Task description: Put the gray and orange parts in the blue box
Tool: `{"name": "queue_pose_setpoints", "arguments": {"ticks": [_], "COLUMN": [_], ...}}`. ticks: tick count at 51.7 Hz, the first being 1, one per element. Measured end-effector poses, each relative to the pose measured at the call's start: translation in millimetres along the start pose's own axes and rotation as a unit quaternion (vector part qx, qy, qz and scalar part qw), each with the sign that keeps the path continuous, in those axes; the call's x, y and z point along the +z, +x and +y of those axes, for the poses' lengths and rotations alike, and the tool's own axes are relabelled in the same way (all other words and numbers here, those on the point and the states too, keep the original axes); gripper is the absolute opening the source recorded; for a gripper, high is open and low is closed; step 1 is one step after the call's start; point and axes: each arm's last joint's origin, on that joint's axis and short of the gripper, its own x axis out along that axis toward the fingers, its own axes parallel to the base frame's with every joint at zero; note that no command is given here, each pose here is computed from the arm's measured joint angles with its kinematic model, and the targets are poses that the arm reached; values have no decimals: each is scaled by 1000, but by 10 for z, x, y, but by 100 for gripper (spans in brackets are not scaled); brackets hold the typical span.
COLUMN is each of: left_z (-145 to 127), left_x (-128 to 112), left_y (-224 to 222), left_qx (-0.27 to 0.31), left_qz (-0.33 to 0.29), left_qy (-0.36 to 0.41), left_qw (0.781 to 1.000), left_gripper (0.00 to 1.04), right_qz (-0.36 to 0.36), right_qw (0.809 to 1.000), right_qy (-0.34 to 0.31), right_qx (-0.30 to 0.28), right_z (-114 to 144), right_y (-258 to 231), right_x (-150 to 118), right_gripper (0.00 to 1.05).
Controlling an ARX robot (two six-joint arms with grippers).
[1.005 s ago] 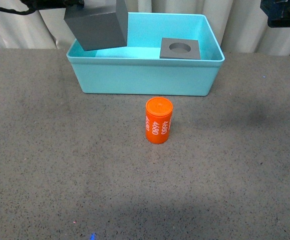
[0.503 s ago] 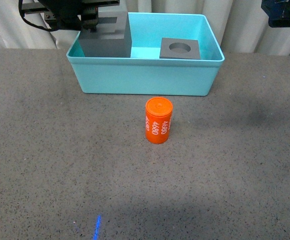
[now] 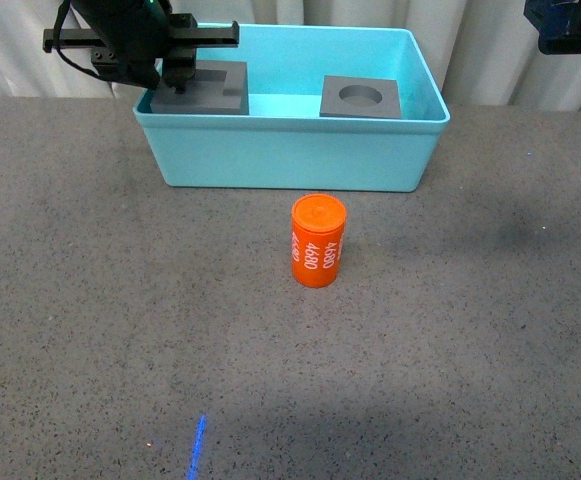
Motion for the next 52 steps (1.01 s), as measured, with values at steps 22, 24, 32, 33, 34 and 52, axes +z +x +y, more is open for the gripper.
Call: {"name": "queue_pose_setpoints", "arguments": {"ticks": [22,24,32,33,34,52], "left_z": [6,15,90,102,113,243], "left_x": [1,7,109,126,139,-144], "left_y": [-11,-36,-332,-386,-438,-1222], "left_qx": [-9,-12,-38,-40,-42,-48], "left_qz": [-7,-10,-61,-71,-80,-163], "left_qy": [-4,-7,-49,-55,-58,-76], "left_qw": [1000,1000,996,995,994,983], "left_gripper": [42,48,80,83,87,98], "right_qz": [0,0,0,0,0,0], "right_qw": [1000,1000,1000,1000,1000,1000], "right_qy": [0,0,0,0,0,0], "right_qx": [0,0,0,0,0,0], "right_z": [0,0,0,0,0,0], "right_y": [0,0,0,0,0,0], "right_x": [0,0,0,0,0,0], "right_gripper": [95,95,95,95,95,95]}}
